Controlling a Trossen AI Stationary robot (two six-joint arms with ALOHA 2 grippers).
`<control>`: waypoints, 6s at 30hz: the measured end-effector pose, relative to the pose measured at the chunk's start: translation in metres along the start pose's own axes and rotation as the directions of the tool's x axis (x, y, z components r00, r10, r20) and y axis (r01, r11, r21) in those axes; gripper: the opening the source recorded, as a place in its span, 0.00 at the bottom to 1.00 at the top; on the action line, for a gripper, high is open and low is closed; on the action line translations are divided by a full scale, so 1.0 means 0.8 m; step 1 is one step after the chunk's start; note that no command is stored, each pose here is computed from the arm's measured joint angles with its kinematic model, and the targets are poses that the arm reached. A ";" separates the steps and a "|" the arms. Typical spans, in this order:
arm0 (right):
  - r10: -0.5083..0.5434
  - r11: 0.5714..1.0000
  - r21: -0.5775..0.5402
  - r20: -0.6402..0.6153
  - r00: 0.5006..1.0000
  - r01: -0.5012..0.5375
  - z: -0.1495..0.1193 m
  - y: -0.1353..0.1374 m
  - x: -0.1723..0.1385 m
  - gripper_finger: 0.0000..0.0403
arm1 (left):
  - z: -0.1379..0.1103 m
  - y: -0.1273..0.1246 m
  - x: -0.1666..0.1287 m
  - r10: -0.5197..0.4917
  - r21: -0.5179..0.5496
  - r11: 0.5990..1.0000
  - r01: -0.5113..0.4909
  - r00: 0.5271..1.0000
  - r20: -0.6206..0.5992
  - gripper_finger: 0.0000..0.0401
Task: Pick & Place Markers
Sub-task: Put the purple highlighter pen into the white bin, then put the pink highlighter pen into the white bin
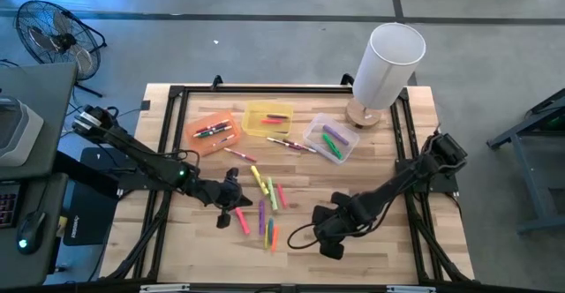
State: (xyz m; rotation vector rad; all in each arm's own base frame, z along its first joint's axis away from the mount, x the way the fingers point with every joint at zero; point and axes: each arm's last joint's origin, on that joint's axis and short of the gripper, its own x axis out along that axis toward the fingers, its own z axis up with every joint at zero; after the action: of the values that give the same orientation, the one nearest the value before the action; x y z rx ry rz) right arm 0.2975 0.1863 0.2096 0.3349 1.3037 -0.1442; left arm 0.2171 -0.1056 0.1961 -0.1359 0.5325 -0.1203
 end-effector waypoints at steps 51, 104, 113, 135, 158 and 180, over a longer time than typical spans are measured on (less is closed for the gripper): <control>0.062 0.996 -0.073 0.219 0.974 -0.046 -0.003 -0.021 0.030 0.14 | -0.005 -0.003 0.000 -0.104 0.023 0.994 0.105 0.994 -0.042 0.00; -0.289 0.956 0.101 0.142 0.947 0.276 0.075 -0.349 -0.014 0.20 | 0.060 -0.020 0.020 0.321 -0.886 0.296 -0.357 0.911 -0.260 0.00; -0.253 0.966 0.090 0.143 0.957 0.242 0.075 -0.348 -0.014 0.20 | 0.105 -0.041 0.033 0.361 -0.782 0.301 -0.546 0.824 -0.437 0.00; -0.278 0.956 0.137 0.140 0.950 0.260 0.075 -0.349 -0.014 0.29 | 0.125 -0.049 0.033 0.360 -0.737 0.346 -0.580 0.808 -0.466 0.00; -0.195 0.973 0.184 0.347 0.917 0.137 0.062 -0.333 -0.084 0.61 | 0.124 -0.050 0.033 0.338 -0.715 0.382 -0.585 0.809 -0.481 0.00; -0.112 0.954 0.296 0.507 0.854 -0.050 0.009 -0.230 -0.138 0.61 | 0.101 -0.038 0.018 0.418 -0.545 0.387 -0.744 0.668 -0.616 0.40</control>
State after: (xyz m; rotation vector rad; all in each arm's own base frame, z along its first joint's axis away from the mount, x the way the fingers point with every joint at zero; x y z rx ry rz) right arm 0.2217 0.0013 0.2875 0.4944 0.7426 -0.4356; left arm 0.2684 -0.1296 0.2623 -0.7819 0.9896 0.8709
